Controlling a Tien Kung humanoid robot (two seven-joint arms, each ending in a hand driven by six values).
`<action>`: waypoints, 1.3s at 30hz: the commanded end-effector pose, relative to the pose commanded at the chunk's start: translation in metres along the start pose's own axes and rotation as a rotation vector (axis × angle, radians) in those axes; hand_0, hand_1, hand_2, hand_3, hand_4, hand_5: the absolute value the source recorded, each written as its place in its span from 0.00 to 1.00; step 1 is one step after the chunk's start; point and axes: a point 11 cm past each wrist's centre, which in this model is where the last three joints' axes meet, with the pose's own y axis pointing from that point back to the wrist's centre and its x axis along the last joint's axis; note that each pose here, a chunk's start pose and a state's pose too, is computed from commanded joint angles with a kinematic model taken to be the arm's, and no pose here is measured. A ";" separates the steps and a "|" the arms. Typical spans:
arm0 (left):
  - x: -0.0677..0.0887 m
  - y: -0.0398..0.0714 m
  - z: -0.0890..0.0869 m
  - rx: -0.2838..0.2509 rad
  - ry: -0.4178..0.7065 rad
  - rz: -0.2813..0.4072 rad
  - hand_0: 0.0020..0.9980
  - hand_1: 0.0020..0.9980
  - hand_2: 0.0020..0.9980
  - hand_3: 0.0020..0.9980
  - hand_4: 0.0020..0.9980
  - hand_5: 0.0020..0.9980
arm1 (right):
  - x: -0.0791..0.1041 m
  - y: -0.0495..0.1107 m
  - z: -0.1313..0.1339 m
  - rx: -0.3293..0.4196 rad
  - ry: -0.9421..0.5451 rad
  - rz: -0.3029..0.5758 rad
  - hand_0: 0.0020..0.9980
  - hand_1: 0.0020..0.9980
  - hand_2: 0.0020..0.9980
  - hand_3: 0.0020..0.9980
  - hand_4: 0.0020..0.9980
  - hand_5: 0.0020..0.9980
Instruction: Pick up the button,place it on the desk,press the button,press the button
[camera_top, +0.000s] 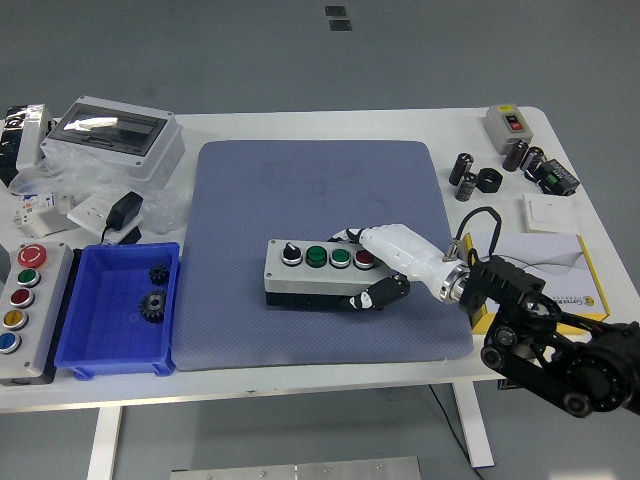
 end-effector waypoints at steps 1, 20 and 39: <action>0.000 0.000 0.000 0.000 0.000 0.000 0.61 0.60 0.54 0.60 0.64 0.21 | 0.000 0.000 0.000 -0.001 -0.002 0.000 0.67 0.68 0.67 0.69 0.35 0.00; 0.000 0.000 0.001 -0.001 -0.003 0.000 0.61 0.60 0.54 0.60 0.63 0.20 | -0.002 0.000 0.001 0.002 -0.011 -0.008 0.93 0.88 0.91 0.94 0.67 0.02; 0.000 0.000 -0.001 0.005 -0.012 -0.001 0.61 0.60 0.53 0.60 0.63 0.20 | 0.003 0.014 0.007 -0.013 -0.102 -0.049 0.95 0.90 0.93 0.97 0.68 0.03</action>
